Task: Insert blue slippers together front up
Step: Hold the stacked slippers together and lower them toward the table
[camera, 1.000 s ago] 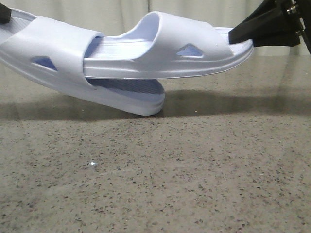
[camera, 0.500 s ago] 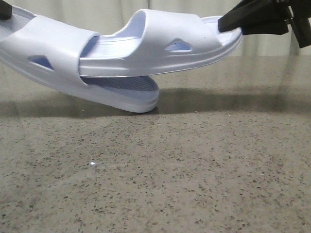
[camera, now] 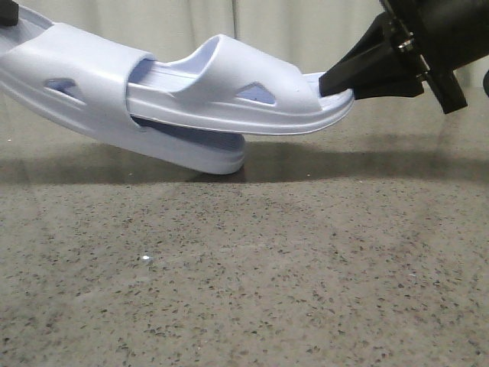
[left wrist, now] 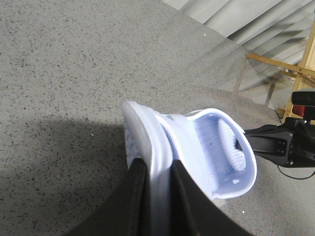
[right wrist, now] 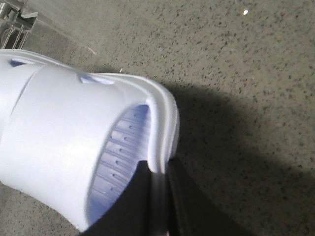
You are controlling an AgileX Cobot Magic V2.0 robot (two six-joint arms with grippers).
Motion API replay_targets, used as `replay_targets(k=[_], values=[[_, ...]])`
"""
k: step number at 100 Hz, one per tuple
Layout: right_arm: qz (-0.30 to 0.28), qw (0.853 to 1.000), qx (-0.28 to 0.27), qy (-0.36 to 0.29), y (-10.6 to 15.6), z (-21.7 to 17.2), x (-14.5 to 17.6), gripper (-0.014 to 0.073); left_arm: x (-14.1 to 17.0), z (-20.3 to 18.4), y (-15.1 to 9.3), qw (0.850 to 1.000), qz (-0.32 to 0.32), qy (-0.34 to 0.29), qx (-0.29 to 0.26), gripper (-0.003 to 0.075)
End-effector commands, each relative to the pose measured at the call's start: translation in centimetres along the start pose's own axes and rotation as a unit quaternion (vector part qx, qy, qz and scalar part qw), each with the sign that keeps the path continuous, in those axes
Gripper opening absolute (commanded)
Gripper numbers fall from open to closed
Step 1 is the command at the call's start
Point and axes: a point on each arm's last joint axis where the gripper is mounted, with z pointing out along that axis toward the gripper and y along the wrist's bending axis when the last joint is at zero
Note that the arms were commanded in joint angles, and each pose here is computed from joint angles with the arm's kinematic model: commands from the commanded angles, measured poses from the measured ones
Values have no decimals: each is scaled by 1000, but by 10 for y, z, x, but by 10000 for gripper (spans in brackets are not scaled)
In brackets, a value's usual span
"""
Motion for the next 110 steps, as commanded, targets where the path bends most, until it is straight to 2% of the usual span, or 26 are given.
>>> replay_targets(k=[1, 29, 70, 110], values=[[-15, 994, -109, 8, 38, -3, -4, -106, -3, -1, -31, 995, 8, 4, 103, 15], [-18, 994, -108, 6, 38, -3, -5, -106, -3, -1, -31, 994, 9, 5, 105, 15], [-31, 990, -134, -2, 46, -6, -13, -106, -3, -1, -32, 994, 9, 7, 108, 15], [-35, 989, -143, 5, 51, -3, -10, -106, -5, -2, -36, 991, 9, -4, 130, 15]])
